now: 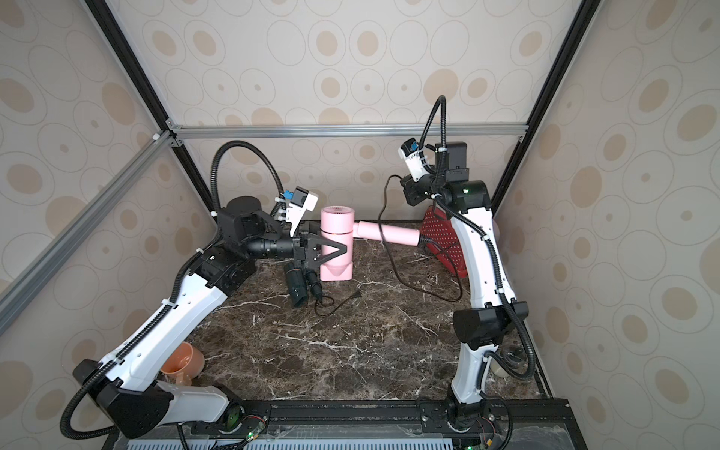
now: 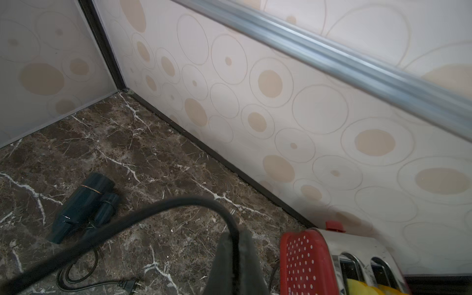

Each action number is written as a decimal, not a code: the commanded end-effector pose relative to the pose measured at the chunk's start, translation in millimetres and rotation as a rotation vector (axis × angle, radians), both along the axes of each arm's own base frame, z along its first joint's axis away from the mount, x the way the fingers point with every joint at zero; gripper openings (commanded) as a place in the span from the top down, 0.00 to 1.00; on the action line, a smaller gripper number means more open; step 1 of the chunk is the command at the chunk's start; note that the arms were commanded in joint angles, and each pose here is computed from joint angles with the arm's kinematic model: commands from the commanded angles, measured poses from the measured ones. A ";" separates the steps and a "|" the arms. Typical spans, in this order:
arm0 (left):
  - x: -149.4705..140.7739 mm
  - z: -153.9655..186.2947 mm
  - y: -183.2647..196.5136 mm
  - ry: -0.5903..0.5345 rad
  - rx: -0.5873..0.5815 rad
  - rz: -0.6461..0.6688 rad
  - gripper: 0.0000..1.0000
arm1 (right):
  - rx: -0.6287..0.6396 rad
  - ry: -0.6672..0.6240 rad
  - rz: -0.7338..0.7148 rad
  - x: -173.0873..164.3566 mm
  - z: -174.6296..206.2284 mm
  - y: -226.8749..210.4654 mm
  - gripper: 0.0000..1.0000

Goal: Wrap the cord around the hair dryer
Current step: Wrap the power cord around the hair dryer.

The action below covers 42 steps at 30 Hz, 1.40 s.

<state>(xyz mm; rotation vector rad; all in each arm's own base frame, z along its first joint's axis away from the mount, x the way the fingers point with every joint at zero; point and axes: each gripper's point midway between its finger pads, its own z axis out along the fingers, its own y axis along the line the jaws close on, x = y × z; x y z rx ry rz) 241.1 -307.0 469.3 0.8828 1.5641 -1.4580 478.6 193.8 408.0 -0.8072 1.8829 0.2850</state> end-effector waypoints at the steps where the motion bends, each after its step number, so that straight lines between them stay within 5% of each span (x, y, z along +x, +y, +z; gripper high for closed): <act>1: -30.5 85.8 18.7 -0.164 -0.206 -0.057 1.00 | 0.042 0.079 0.049 -3.3 -30.6 8.4 1.00; 12: 11.2 142.8 57.6 -0.303 -0.409 0.129 1.00 | 0.238 0.205 0.088 -41.5 -82.9 7.8 1.00; 18: 67.6 149.1 53.4 -0.361 -0.395 0.239 1.00 | 0.149 0.283 0.201 -108.7 -114.7 45.6 1.00; 25: 142.2 113.6 56.6 -0.379 -0.167 0.420 1.00 | -0.048 0.314 0.274 -201.9 -132.3 62.6 1.00; 30: 168.8 79.5 80.0 -0.397 0.058 0.524 1.00 | -0.128 0.320 0.282 -252.4 -125.9 47.7 1.00; 36: 198.4 50.7 118.5 -0.370 0.186 0.640 1.00 | -0.265 0.356 0.382 -303.6 -128.2 46.4 1.00; 42: 236.6 -13.2 143.3 -0.332 0.457 0.759 1.00 | -0.238 0.284 0.525 -340.5 -79.3 61.1 1.00</act>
